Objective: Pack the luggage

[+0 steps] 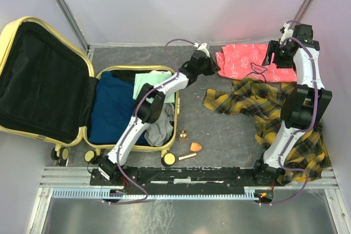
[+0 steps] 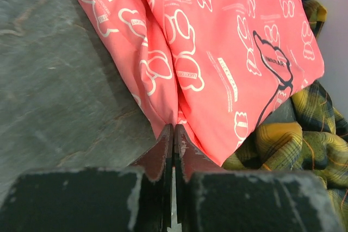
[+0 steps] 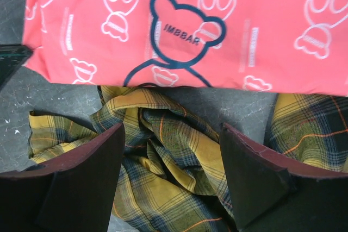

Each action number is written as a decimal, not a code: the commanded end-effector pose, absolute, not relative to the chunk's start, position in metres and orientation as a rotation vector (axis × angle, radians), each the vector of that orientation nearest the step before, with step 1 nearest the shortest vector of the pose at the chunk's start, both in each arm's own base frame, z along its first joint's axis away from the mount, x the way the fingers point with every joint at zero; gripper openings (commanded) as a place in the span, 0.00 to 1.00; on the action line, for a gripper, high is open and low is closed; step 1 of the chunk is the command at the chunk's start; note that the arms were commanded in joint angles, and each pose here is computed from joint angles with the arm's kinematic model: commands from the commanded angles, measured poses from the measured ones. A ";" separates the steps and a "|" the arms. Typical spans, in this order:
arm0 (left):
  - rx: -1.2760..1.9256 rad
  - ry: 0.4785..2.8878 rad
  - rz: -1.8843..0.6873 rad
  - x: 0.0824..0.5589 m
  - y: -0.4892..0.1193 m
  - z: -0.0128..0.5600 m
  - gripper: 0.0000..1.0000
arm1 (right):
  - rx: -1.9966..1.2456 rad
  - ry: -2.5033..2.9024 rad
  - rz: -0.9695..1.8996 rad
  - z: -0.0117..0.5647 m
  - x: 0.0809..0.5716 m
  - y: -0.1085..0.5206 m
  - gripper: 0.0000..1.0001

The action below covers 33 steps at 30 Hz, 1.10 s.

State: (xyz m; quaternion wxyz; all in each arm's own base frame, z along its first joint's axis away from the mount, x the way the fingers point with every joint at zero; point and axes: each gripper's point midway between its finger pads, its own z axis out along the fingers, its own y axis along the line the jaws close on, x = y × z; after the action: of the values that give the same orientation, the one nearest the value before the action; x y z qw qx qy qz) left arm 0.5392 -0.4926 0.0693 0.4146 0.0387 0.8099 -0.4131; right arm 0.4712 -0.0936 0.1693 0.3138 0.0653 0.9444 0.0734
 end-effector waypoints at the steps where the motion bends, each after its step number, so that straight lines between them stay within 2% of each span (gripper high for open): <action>1: 0.084 1.911 -0.969 0.569 -0.440 0.167 0.03 | 0.196 2.413 0.199 0.193 0.476 -0.102 0.78; 7: 0.023 2.016 -0.838 0.593 -0.378 0.149 0.03 | 0.239 2.402 0.217 0.192 0.484 -0.116 0.80; 15: 0.161 2.122 -0.774 0.572 -0.364 0.128 0.03 | 0.288 2.410 0.313 0.169 0.504 -0.113 0.83; 16: 0.190 2.129 -0.777 0.569 -0.365 0.127 0.10 | 0.297 2.416 0.335 0.163 0.507 -0.110 0.83; 18: 0.251 2.132 -0.769 0.567 -0.365 0.129 0.46 | 0.297 2.439 0.358 0.149 0.512 -0.103 0.84; 19: 0.262 2.128 -0.741 0.570 -0.362 0.133 0.59 | 0.293 2.449 0.364 0.143 0.514 -0.099 0.85; 22: 0.246 2.112 -0.723 0.580 -0.354 0.141 0.81 | 0.331 2.482 0.395 0.122 0.518 -0.090 0.88; 27: 0.228 2.096 -0.722 0.598 -0.344 0.135 0.90 | 0.402 2.506 0.425 0.095 0.526 -0.085 0.96; 33: 0.198 2.078 -0.748 0.613 -0.354 0.115 0.91 | 0.536 2.561 0.198 0.062 0.535 -0.099 0.98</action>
State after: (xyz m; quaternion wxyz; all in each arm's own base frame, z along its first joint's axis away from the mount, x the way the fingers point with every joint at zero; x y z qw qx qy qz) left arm 0.5974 -0.3488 0.1214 0.4278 0.0738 0.8507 -0.2965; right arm 0.5139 -0.0820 0.0602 0.2301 0.1615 0.9505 0.1322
